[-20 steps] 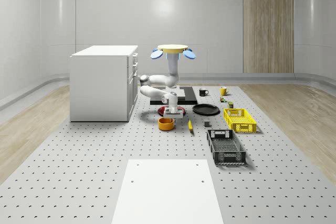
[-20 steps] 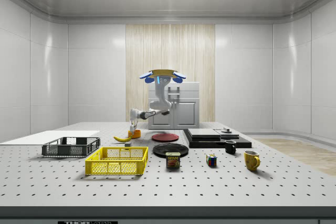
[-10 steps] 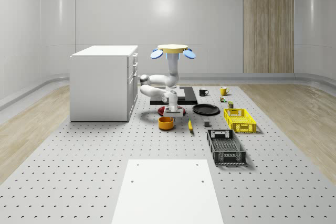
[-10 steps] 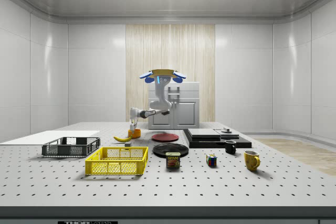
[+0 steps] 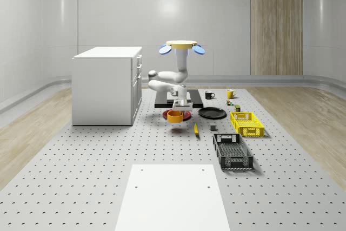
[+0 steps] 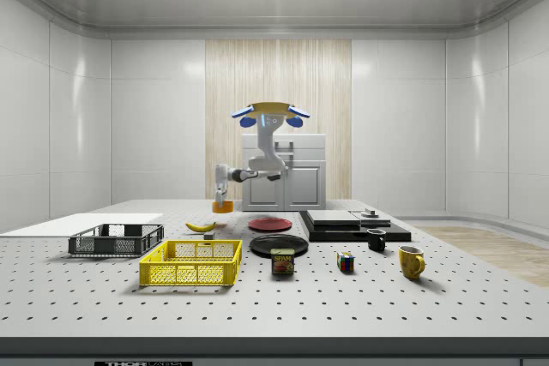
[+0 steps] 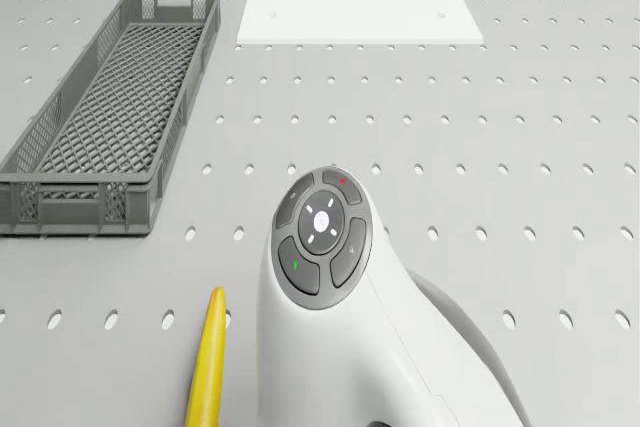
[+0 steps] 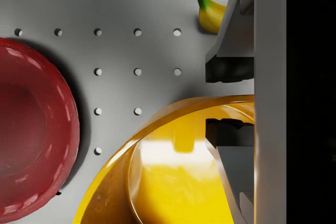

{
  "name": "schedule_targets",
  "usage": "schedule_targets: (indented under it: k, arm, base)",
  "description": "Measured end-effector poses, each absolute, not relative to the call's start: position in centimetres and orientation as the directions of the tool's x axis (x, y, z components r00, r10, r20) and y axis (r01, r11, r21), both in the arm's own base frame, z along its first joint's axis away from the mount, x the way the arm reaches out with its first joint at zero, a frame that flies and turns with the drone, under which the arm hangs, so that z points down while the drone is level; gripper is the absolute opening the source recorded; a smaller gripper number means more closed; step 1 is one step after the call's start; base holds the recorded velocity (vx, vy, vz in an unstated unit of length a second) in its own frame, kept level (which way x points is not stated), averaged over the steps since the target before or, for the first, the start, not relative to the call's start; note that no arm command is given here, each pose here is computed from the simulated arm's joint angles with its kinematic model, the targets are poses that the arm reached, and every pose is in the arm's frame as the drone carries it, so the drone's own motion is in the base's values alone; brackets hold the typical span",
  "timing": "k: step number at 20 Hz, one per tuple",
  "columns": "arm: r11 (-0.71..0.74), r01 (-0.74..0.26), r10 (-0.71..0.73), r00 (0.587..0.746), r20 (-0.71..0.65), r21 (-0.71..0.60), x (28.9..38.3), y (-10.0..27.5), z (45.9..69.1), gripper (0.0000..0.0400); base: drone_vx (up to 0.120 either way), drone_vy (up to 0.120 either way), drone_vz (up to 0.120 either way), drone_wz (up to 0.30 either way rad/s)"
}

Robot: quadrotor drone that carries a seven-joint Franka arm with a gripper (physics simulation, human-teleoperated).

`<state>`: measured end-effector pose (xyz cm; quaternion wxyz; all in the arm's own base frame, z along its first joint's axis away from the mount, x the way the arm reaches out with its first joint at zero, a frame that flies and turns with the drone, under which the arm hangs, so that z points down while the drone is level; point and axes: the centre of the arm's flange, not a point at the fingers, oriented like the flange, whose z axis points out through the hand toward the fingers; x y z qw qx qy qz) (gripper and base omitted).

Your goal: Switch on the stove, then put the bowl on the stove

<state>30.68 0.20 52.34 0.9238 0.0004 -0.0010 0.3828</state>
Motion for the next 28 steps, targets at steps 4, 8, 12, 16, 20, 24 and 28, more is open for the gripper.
schedule_targets:
  k: [4,8,12,16,20,24,28]
  arm:
    - [0.707,-0.707,0.707,0.707,0.002,0.000,30.68,0.20,52.18,0.0100]
    - [0.707,-0.707,0.707,0.707,0.002,0.000,30.68,0.20,52.11,0.0100]
    - [0.707,-0.707,0.707,0.707,0.002,0.000,30.68,0.20,52.08,0.0100]
    - [0.707,-0.707,0.707,0.707,0.002,0.000,30.68,0.20,52.07,0.0100]
    - [0.707,-0.707,0.707,0.707,0.002,0.000,30.68,0.20,52.07,0.0100]
    - [0.707,-0.707,0.707,0.707,0.002,0.000,30.68,0.20,52.07,0.0100]
    - [0.707,-0.707,0.707,0.707,0.002,0.000,30.68,0.20,52.07,0.0100]
  base:
    - [-0.090,0.070,0.030,0.000]
    - [-0.120,0.070,0.000,0.000]
    - [-0.120,0.010,0.000,0.000]
    - [-0.120,0.000,0.000,0.000]
    - [-0.120,0.000,0.080,0.000]
    - [-0.120,0.040,0.000,0.000]
    - [-0.120,0.050,0.000,0.000]
